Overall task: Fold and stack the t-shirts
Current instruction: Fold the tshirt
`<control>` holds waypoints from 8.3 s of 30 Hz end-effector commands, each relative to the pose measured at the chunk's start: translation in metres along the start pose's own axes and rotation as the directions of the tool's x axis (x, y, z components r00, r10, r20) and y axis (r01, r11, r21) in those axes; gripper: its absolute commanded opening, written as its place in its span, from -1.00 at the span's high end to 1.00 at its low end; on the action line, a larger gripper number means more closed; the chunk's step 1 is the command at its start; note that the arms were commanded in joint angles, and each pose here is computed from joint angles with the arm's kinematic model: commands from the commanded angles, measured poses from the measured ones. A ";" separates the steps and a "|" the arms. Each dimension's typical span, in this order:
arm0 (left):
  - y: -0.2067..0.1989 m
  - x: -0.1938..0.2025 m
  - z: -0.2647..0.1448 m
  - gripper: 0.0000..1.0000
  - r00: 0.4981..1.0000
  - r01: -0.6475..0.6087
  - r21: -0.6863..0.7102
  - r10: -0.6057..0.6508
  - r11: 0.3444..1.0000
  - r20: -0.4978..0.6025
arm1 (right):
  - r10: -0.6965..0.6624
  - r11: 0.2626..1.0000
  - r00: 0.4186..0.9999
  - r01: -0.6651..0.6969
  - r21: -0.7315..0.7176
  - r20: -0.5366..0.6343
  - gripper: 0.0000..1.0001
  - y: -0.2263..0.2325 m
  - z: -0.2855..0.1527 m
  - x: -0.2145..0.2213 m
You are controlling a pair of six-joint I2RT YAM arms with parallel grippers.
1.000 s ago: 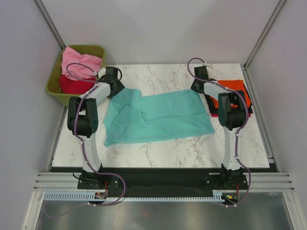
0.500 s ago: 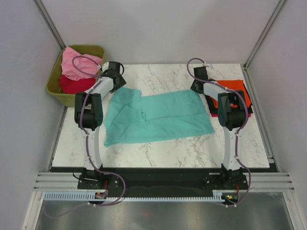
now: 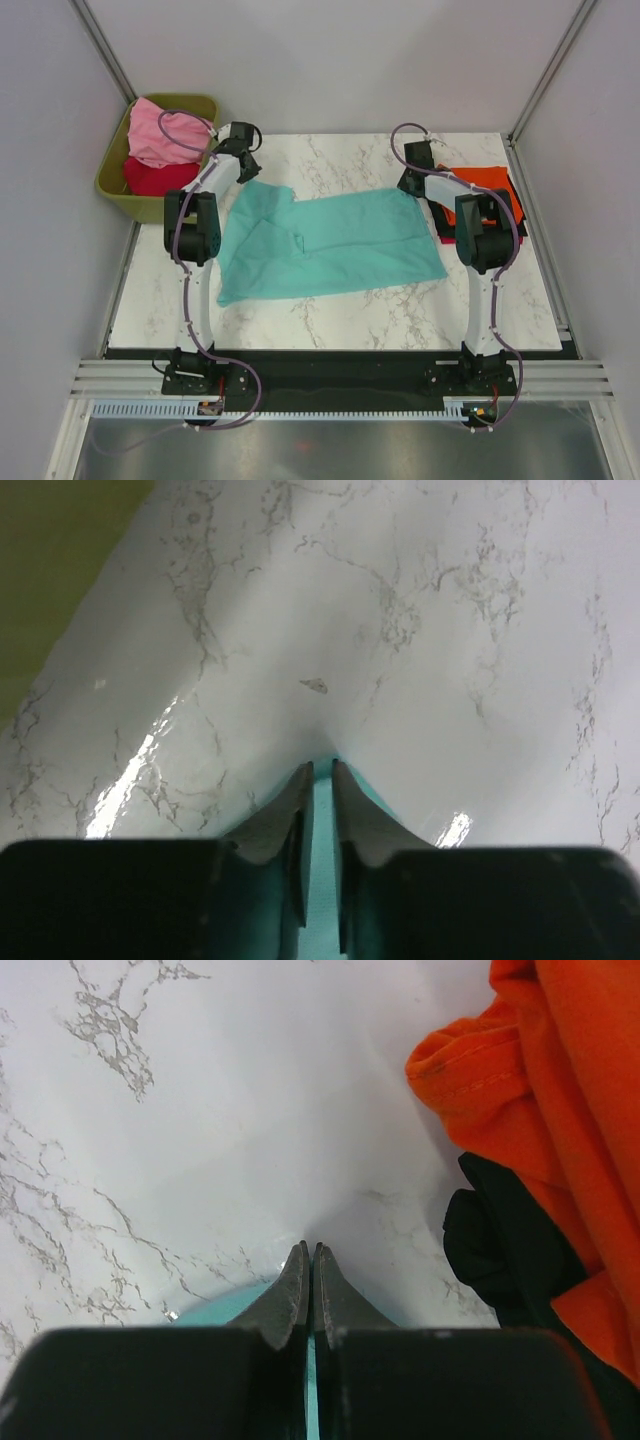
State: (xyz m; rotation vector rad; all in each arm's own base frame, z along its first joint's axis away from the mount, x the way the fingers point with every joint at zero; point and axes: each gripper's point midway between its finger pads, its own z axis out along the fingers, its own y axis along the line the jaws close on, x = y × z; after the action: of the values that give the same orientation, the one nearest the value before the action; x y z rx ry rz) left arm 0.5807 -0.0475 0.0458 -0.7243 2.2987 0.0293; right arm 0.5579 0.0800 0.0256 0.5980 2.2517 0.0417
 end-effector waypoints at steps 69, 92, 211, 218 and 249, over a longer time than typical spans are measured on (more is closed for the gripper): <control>0.009 0.033 0.010 0.14 0.981 -0.115 -0.040 0.107 0.993 -0.160 | 0.101 0.995 0.994 -0.102 -0.008 -0.047 1.00 -0.016 -0.014 0.008; -0.045 -0.055 -0.018 0.96 0.985 -0.160 0.146 0.147 0.976 0.093 | 0.154 0.988 0.986 -0.154 -0.003 0.066 1.00 -0.028 -0.035 -0.029; 0.112 0.175 -0.167 0.78 0.991 0.117 0.009 -0.116 0.993 -0.059 | -0.111 0.985 0.992 0.103 -0.138 -0.053 0.29 -0.022 -0.159 0.106; 0.106 0.157 -0.188 0.51 0.996 0.085 0.081 -0.086 0.993 0.020 | -0.108 0.992 0.994 0.107 -0.063 -0.016 0.17 -0.036 -0.161 0.096; 0.111 0.170 -0.160 -0.05 0.950 0.299 -0.070 -0.304 0.952 -0.072 | -0.187 0.973 0.952 0.214 0.090 -0.241 0.10 -0.099 -0.174 0.167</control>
State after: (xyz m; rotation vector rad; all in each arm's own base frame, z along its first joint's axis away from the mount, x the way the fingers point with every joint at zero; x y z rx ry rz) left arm 0.2983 -0.0720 0.0231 -1.1009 2.2990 -0.0730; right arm 0.3394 0.0989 0.0200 0.4480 2.4418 -0.0806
